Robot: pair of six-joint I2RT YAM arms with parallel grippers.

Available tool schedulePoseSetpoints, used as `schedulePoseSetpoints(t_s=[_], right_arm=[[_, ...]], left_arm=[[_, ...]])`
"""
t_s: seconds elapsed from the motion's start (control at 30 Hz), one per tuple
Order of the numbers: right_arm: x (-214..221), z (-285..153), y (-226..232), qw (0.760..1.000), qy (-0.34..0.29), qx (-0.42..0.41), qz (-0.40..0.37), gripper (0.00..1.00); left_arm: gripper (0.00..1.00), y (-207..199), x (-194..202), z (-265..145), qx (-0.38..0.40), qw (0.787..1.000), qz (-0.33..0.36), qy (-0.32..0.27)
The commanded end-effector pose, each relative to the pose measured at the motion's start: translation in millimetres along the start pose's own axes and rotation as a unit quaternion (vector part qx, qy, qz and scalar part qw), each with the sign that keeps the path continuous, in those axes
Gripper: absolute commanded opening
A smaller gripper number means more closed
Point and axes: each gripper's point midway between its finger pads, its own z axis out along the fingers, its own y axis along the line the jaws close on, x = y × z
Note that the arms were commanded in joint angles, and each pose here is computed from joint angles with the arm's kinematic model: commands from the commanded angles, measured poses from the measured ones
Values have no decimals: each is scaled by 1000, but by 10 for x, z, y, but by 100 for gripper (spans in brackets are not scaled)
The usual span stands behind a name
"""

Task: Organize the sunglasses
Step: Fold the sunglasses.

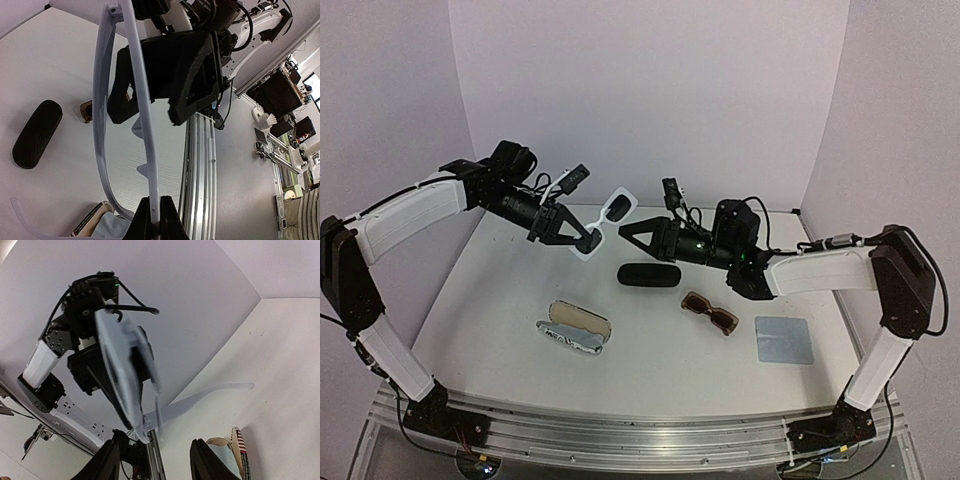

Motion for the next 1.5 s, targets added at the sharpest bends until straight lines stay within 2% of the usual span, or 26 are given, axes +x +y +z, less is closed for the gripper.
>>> schedulePoseSetpoints(t_s=[0.0, 0.13, 0.27, 0.43, 0.7, 0.77, 1.0, 1.1, 1.13, 1.2, 1.27, 1.37, 1.4, 1.47], right_arm=[[-16, -189, 438, 996, 7, -65, -62, 50], [-183, -189, 498, 995, -26, -63, -74, 52], [-349, -23, 463, 995, -44, -61, -58, 49], [-401, -23, 352, 996, -66, -35, -53, 44], [-433, 90, 365, 996, -59, -46, -47, 42], [-428, 118, 374, 996, -54, -53, -44, 36], [-357, 124, 491, 994, -34, -93, -40, 3], [-307, 101, 510, 994, -27, -103, -38, 0], [-301, 88, 515, 993, -29, -105, -38, 0], [-310, 66, 511, 993, -35, -103, -39, 0], [-337, 43, 520, 993, -43, -99, -43, 0], [-383, 12, 523, 993, -57, -90, -52, 0], [-391, 2, 522, 993, -59, -88, -56, 0], [-393, -12, 541, 992, -60, -88, -66, 0]], left_arm=[[0, -103, -162, -60, 10, 999, 29, -21], [0, -115, -137, -44, 20, 999, 25, -21], [0, -131, -133, -25, 27, 999, 24, -21], [0, -165, -170, -48, 24, 999, 31, -23], [0, -192, -165, -44, 32, 999, 30, -25], [0, -189, -167, -39, 32, 999, 30, -25], [0, -197, -159, -37, 36, 999, 24, -25], [1, -189, -129, -37, 35, 999, 18, -19], [5, -178, -112, -35, 32, 999, 15, -16], [21, -140, -85, -39, 20, 1000, 9, -9], [52, -84, -61, -51, 0, 1000, 4, -2], [88, 28, -28, -116, -42, 999, 0, 7], [95, 72, -15, -146, -58, 998, -2, 9], [100, 173, 22, -230, -84, 996, -15, 8]])
